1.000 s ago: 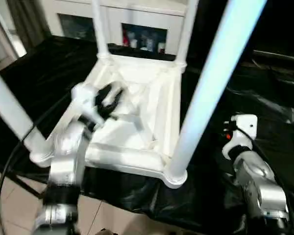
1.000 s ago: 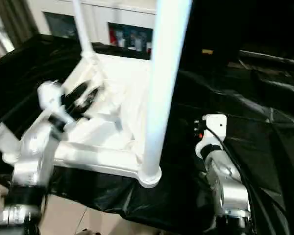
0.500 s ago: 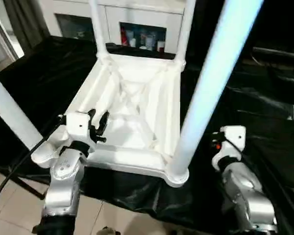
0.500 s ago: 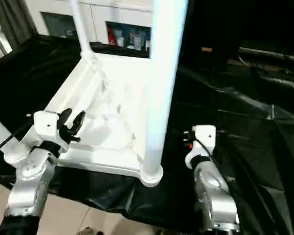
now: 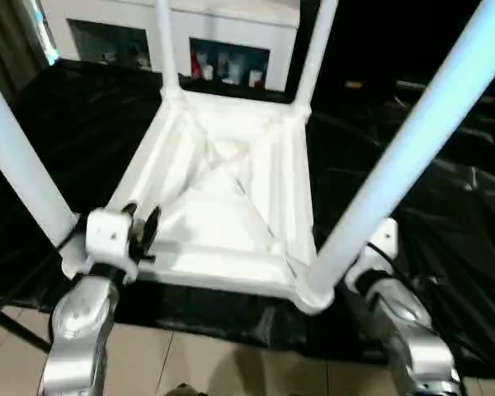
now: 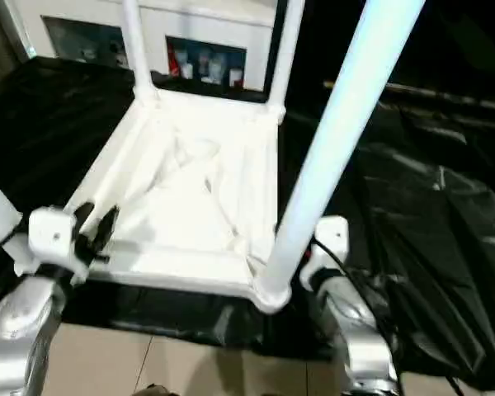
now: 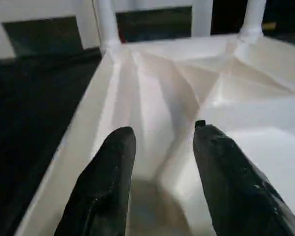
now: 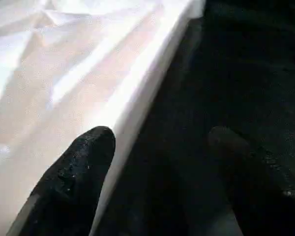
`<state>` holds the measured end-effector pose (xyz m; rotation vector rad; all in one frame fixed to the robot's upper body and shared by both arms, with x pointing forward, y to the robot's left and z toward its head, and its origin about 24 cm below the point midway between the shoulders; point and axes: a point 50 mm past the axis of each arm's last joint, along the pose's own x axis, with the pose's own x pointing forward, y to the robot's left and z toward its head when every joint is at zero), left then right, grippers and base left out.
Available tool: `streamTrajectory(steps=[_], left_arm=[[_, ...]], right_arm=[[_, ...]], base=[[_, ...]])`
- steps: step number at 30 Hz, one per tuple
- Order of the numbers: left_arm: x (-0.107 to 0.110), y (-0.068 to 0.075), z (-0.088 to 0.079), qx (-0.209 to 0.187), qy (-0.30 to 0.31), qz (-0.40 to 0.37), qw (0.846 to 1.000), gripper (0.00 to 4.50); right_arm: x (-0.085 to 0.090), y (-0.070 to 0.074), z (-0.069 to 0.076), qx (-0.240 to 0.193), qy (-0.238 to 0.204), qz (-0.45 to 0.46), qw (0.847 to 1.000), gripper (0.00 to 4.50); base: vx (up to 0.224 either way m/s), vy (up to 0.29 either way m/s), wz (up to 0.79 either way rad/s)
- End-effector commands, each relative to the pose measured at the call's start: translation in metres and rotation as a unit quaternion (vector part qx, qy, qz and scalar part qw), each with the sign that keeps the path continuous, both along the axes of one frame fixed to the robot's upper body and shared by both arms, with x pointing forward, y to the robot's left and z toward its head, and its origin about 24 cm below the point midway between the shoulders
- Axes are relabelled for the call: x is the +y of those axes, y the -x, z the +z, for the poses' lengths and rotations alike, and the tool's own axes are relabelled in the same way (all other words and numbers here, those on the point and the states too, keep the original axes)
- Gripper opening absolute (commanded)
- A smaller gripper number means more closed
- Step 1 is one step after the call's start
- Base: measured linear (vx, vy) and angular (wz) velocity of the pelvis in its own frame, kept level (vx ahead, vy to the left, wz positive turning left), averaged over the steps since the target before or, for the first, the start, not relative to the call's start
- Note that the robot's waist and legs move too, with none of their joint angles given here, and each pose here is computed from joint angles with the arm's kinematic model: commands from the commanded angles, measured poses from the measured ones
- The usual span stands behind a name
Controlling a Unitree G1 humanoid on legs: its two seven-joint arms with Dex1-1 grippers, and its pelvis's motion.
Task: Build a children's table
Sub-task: Flip table
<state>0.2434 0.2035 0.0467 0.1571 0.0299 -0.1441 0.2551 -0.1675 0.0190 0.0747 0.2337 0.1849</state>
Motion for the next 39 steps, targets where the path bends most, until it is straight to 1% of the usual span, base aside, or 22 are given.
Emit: streamTrajectory(steps=[1,2,3,6,8,9,12,13,15,17,18,20,22,23,24,26,28,29,33,34,35,39], left_arm=[[-0.006,-0.002,0.007,-0.012,-0.001,-0.011,1.000,2.16],[-0.006,-0.002,0.006,-0.011,-0.004,-0.012,1.000,2.16],[-0.006,-0.002,0.006,-0.011,-0.004,-0.012,1.000,2.16],[-0.004,0.005,0.008,-0.021,-0.006,-0.001,1.000,2.16],[0.002,0.016,0.009,-0.025,0.002,0.008,1.000,2.16],[0.007,0.028,0.009,-0.021,0.008,0.000,1.000,2.16],[0.007,0.044,0.009,-0.017,0.029,-0.051,0.998,2.37],[0.011,0.056,0.008,0.008,0.048,-0.092,0.995,2.46],[0.018,0.065,0.007,0.029,0.051,-0.114,0.992,2.51],[0.027,0.070,0.009,0.037,0.053,-0.118,0.991,2.80],[0.027,0.070,0.009,0.037,0.053,-0.118,0.991,2.80],[0.056,0.073,0.025,0.029,0.059,-0.096,0.993,2.93],[0.059,0.074,0.026,0.032,0.066,-0.100,0.992,2.99],[0.064,0.077,0.025,0.053,0.078,-0.113,0.989,3.12],[0.064,0.078,0.024,0.057,0.080,-0.116,0.988,3.25],[0.072,0.092,0.017,0.115,0.086,-0.133,0.981,3.37],[0.074,0.097,0.015,0.129,0.088,-0.136,0.978,3.44],[0.076,0.100,0.014,0.135,0.087,-0.130,0.978,3.70],[0.091,0.097,0.018,0.106,0.082,-0.071,0.988,3.84],[0.094,0.093,0.020,0.095,0.085,-0.055,0.990,3.84],[0.094,0.089,0.022,0.084,0.095,-0.049,0.991,4.11],[0.093,0.080,0.024,0.070,0.113,-0.032,0.991,4.20]], right_arm=[[-0.008,-0.001,0.008,-0.015,-0.003,-0.015,1.000,3.48],[-0.020,-0.003,0.011,-0.023,0.008,-0.019,1.000,3.48],[-0.020,-0.003,0.011,-0.023,0.008,-0.019,1.000,3.48],[-0.040,-0.007,0.011,-0.029,0.024,-0.023,0.999,3.48],[-0.047,-0.007,0.010,-0.034,0.027,-0.008,0.999,3.48],[-0.051,-0.004,0.008,-0.028,0.029,0.014,0.999,3.48],[-0.063,0.002,0.004,-0.004,0.032,0.033,0.999,3.48],[-0.076,0.007,0.005,0.005,0.034,0.036,0.999,3.65],[-0.083,0.013,0.011,0.001,0.016,0.056,0.998,3.83],[-0.085,0.016,0.018,-0.007,0.008,0.082,0.997,3.95],[-0.085,0.016,0.018,-0.007,0.008,0.082,0.997,3.95],[-0.078,0.030,0.035,-0.019,-0.017,0.204,0.979,4.20],[-0.077,0.033,0.037,-0.015,-0.022,0.227,0.974,4.30],[-0.075,0.039,0.038,-0.004,-0.028,0.260,0.965,4.40],[-0.074,0.041,0.038,-0.002,-0.029,0.265,0.964,4.47],[-0.070,0.054,0.040,0.026,-0.039,0.324,0.945,4.50],[-0.069,0.058,0.041,0.035,-0.042,0.339,0.939,4.50],[-0.069,0.061,0.042,0.043,-0.045,0.349,0.935,4.50],[-0.071,0.067,0.046,0.057,-0.055,0.375,0.924,4.50],[-0.069,0.069,0.047,0.062,-0.056,0.391,0.917,4.50],[-0.065,0.070,0.048,0.063,-0.057,0.403,0.911,4.50],[-0.054,0.065,0.052,0.048,-0.061,0.415,0.907,4.50]], base=[[-0.094,-0.028,0.04],[-0.094,-0.028,0.04],[-0.088,-0.032,0.02],[-0.065,-0.031,-0.02],[0.000,0.000,0.00],[0.000,0.000,0.00],[0.000,0.000,0.00],[0.000,0.000,0.00],[0.000,0.000,0.00],[0.000,0.000,0.00],[0.000,0.000,0.00],[0.000,0.000,0.00],[0.000,0.000,0.00],[0.000,0.000,0.00],[0.000,0.000,0.00],[0.000,0.000,0.00],[0.000,0.000,0.00],[0.000,0.000,0.00],[0.000,0.000,0.00],[0.000,0.000,0.00],[0.000,0.000,0.00],[0.000,0.000,0.00]])
